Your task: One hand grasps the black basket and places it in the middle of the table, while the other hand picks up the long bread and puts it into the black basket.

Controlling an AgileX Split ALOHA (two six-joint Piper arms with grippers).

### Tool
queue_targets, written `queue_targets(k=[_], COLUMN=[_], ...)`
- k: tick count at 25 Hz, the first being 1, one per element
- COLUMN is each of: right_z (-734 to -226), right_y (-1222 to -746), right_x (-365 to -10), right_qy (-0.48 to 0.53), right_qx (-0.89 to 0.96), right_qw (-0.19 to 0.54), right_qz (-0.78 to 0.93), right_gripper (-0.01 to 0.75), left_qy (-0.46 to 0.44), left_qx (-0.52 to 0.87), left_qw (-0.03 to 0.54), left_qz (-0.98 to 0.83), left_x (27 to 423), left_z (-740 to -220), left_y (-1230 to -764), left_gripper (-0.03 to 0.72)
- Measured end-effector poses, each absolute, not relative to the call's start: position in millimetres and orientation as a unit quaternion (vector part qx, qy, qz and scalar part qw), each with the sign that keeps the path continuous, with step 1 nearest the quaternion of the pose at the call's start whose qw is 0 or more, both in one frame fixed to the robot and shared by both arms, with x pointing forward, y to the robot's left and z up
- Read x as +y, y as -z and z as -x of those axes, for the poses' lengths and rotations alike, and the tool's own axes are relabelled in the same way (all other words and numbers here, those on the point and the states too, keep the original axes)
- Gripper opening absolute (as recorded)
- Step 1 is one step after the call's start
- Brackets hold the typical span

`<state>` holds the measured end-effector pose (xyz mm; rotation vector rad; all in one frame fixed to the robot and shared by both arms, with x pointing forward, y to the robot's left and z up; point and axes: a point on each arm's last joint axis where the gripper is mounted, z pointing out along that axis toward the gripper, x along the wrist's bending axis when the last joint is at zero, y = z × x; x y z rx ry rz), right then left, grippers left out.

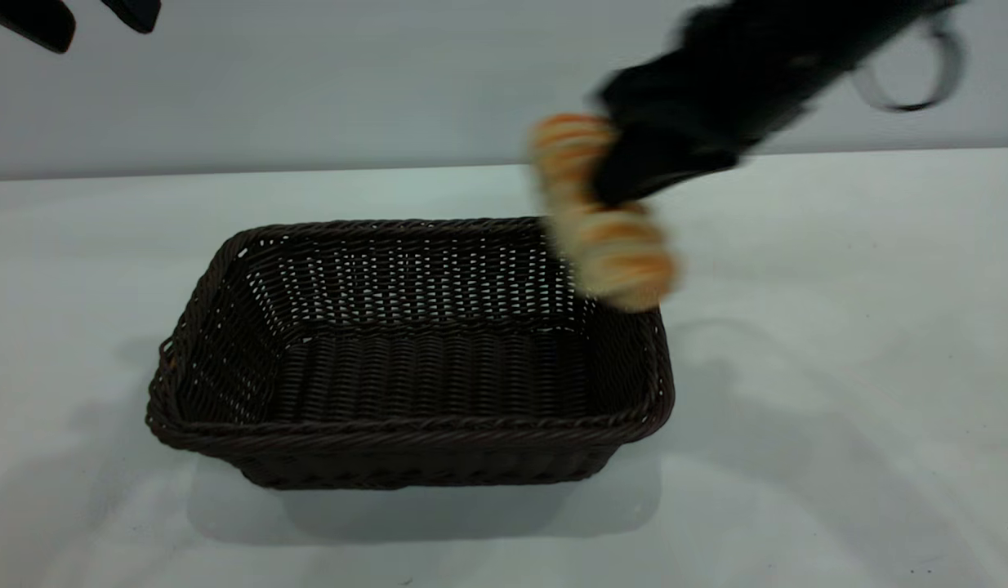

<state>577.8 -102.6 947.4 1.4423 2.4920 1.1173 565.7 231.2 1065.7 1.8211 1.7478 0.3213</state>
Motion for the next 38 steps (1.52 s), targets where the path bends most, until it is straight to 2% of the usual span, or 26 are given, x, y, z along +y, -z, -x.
queue_targets(k=[2,5,10,12,16,21,24,26,29,38], right_z=[-576,-577,-587,-589,-593,-579,-565,-553,-527,-415], right_y=[-940,-932,-941,-950,-971,-984,-997,-1011,-1035,-1093], right_x=[-84,-76,-92,-105,-154,-226,-249,-257,-263,-273], right_qy=[-0.36,-0.357,-0.361,-0.358,-0.315,-0.152,-0.057,-0.027,-0.031,-0.146], right_qx=[0.814,0.82,0.814,0.813,0.807,0.789,0.782,0.774,0.763,0.748], right_qw=[0.033,0.041,0.06,0.057,0.05,0.057,0.08,0.097,0.111,0.148], right_qz=[-0.455,-0.447,-0.452,-0.456,-0.496,-0.592,-0.615,-0.625,-0.637,-0.63], right_gripper=[0.073,0.166,0.395,0.441,0.438,0.411,0.411,0.41,0.41,0.41], left_qy=[-0.119,-0.116,-0.116,-0.126,-0.164,-0.203,-0.215,-0.221,-0.235,-0.288], left_qx=[0.657,0.657,0.655,0.65,0.633,0.643,0.651,0.651,0.65,0.636], left_qw=[0.292,0.287,0.287,0.287,0.27,0.21,0.177,0.174,0.19,0.265], left_qz=[-0.685,-0.687,-0.689,-0.693,-0.707,-0.708,-0.706,-0.705,-0.697,-0.665], left_x=[231,231,232,234,242,258,266,269,274,291], left_z=[-565,-564,-560,-556,-540,-518,-507,-496,-469,-370], left_y=[-1065,-1065,-1069,-1076,-1095,-1110,-1116,-1119,-1125,-1138], left_gripper=[0.577,0.577,0.577,0.577,0.577,0.577,0.577,0.577,0.577,0.577])
